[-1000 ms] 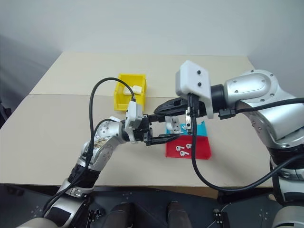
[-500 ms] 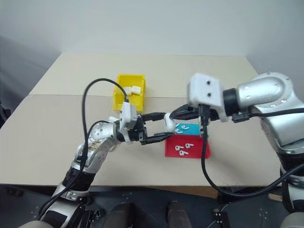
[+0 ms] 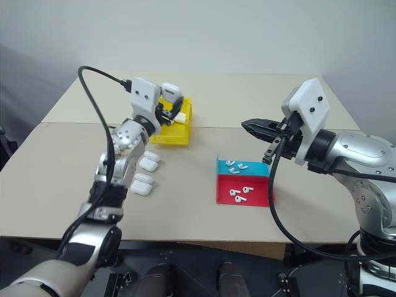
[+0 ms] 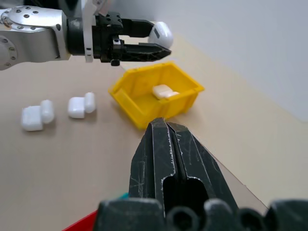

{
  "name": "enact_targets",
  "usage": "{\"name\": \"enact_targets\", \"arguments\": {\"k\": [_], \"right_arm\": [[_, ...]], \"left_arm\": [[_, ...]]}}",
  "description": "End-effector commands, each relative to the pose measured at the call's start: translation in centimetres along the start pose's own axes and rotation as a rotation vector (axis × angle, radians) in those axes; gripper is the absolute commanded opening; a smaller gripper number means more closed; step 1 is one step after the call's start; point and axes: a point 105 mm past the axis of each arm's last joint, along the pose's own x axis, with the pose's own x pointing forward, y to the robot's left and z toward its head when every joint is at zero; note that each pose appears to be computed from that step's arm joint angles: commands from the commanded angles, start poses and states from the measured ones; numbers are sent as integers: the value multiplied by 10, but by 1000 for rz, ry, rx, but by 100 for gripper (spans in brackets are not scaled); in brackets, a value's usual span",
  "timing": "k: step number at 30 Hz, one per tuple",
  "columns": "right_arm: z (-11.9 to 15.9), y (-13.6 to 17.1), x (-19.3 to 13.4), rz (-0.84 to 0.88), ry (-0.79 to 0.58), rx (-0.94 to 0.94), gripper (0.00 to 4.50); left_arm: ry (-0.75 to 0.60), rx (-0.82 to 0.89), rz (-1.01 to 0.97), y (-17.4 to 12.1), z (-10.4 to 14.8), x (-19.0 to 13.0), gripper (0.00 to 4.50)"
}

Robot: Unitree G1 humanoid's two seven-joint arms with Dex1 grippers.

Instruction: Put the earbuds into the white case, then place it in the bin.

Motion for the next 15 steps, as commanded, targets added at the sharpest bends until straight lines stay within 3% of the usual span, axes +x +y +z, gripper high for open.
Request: {"name": "enact_targets", "arguments": {"k": [1,7,12,15], "right_arm": [[14,-1,-2,-59,-48,-46,3],[15,7,0,-58,-69,-38,3],[11,16,4,-34,-62,-37,0],[7,21,7,-27,-54,-26,0]], "left_arm": [[17,17,93,8,-3,18,282],[135,81,93,-2,-31,28,282],[176,70,90,-3,-44,27,444],[168,74,106,1,-44,27,448]]}}
